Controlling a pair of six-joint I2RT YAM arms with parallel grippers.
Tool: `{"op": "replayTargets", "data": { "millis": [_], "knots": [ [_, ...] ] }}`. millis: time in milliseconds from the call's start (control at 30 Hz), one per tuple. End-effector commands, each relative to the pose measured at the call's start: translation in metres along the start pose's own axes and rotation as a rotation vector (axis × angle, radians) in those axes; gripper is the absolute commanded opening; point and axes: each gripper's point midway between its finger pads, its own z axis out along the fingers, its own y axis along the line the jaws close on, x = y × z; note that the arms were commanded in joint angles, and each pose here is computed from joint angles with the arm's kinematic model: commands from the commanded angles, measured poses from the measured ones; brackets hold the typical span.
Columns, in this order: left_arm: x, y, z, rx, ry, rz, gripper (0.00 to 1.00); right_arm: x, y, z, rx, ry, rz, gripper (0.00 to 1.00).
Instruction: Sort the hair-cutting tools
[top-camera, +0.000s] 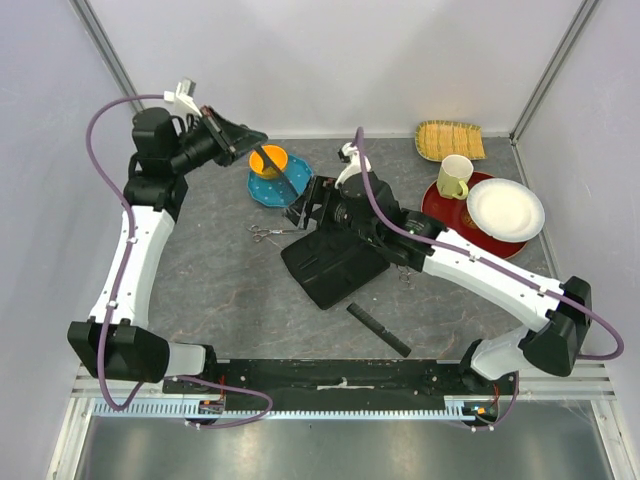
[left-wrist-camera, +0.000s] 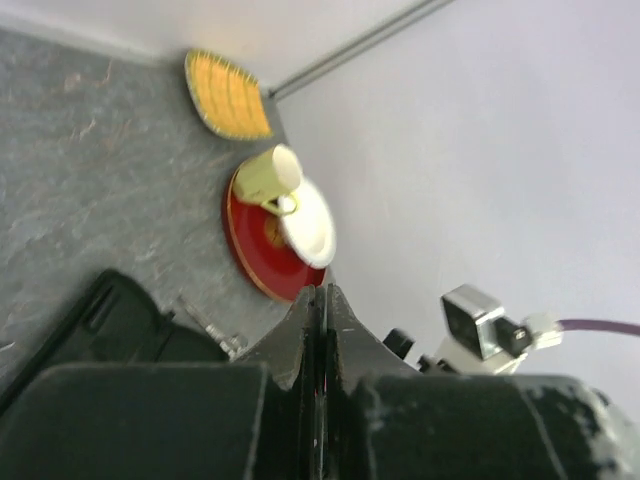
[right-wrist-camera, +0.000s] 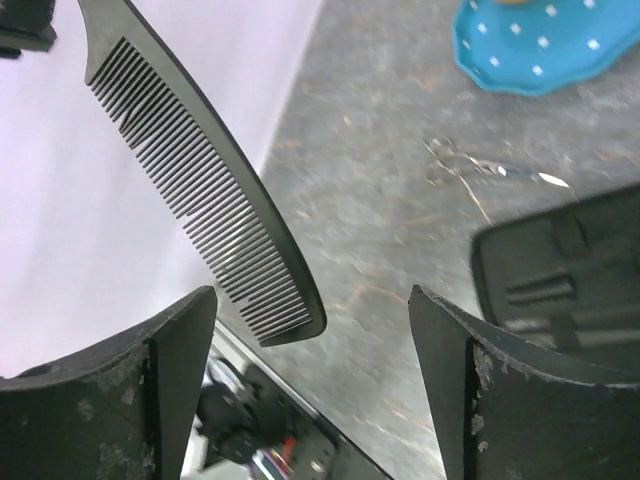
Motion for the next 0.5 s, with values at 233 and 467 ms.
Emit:
{"op": "replayTargets", "data": {
  "millis": [233, 467],
  "knots": [
    [-0.058, -0.052, -0.006, 0.033, -0.199, -0.311, 0.02, -0.122, 0.077, -0.059, -0.380, -0.534, 0.264, 0.88],
    [-0.076, -0.071, -0.009, 0.095, -0.254, -0.340, 0.02, -0.151, 0.097, -0.078, -0.477, -0.636, 0.288, 0.81]
  ]
}}
